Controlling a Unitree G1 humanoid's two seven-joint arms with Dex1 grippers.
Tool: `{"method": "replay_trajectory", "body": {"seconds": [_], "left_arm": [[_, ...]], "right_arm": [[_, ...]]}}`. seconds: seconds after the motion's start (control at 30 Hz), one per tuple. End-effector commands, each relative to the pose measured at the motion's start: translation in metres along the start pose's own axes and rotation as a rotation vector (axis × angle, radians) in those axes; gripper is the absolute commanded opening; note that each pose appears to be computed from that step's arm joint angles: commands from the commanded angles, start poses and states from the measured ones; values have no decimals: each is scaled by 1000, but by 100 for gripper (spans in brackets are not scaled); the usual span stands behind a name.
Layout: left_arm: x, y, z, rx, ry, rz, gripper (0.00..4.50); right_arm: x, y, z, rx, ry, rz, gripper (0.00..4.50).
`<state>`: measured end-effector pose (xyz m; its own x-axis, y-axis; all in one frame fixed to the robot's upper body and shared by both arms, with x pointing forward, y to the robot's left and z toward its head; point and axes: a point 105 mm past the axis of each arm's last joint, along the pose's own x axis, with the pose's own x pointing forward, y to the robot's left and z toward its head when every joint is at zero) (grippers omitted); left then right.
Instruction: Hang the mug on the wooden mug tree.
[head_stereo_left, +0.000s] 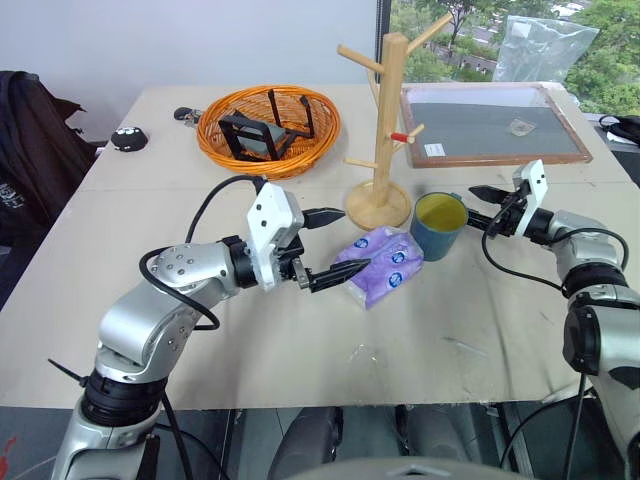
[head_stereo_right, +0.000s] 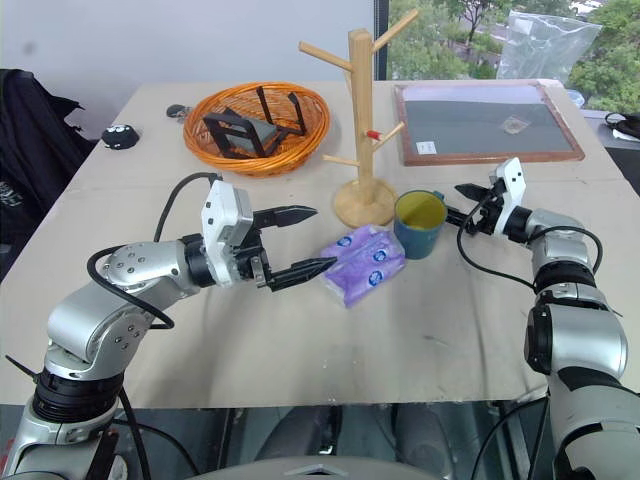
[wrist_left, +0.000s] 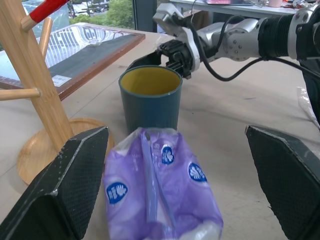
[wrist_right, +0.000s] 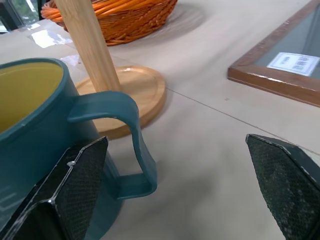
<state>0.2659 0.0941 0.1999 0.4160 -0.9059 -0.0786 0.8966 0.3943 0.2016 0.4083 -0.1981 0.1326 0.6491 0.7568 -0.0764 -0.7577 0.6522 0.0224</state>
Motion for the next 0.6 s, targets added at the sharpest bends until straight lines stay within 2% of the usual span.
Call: {"method": "replay_trajectory", "body": {"seconds": [0.03, 0.1, 0.13, 0.2, 0.33, 0.37, 0.6], "left_arm": [[-3, 1, 11, 56, -25, 1, 450], [-3, 1, 11, 55, -25, 2, 450], [-3, 1, 11, 55, -25, 3, 450], [-3, 1, 10, 55, -25, 4, 450], [-4, 1, 8, 53, -23, 9, 450], [-4, 2, 8, 53, -24, 9, 450], [-1, 4, 12, 52, -27, 12, 450]], "right_arm": [[8, 4, 7, -40, -53, -2, 386], [10, 6, 4, -40, -53, 3, 325], [11, 7, 3, -38, -55, 7, 315], [13, 9, 4, -36, -61, 13, 236], [12, 9, 5, -33, -70, 20, 29], [12, 9, 6, -35, -72, 22, 1], [2, 9, 16, -61, -108, 45, 1]]}}
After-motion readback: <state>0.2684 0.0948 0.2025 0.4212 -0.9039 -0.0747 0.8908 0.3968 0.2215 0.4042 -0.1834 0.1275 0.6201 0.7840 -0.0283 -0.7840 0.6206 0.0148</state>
